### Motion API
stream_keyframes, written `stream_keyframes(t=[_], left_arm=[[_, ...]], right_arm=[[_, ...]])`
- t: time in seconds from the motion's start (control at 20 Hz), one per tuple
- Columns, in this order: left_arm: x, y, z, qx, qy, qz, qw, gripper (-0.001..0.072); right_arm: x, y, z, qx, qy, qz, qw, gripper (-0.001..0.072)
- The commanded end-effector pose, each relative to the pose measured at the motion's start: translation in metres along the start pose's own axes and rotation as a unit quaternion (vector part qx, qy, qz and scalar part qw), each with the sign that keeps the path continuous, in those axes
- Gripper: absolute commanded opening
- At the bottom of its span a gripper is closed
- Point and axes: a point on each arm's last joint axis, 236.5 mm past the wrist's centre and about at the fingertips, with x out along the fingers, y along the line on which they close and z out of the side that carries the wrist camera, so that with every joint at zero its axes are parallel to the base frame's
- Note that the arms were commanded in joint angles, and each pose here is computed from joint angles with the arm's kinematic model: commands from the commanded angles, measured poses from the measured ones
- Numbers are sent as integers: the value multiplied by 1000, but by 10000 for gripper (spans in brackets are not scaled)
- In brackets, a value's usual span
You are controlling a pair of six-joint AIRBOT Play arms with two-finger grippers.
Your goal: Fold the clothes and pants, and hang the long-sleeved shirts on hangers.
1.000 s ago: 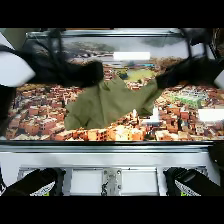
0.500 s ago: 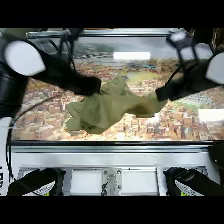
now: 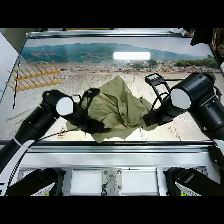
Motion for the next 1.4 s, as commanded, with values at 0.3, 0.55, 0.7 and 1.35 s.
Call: stream_keyframes(t=[0.3,0.55,0.7,1.35], left_arm=[[19,-13,-22,36,23,-10,999,258],[-2,-11,1,24,-15,-16,999,695],[-34,4,32,3,-69,-19,997,696],[-162,276,63,-210,-267,176,924,696]], right_arm=[[3,4,-1,2,2,2,1000,12],[3,4,-1,2,2,2,1000,14],[3,4,-1,2,2,2,1000,14],[3,4,-1,2,2,2,1000,14]])
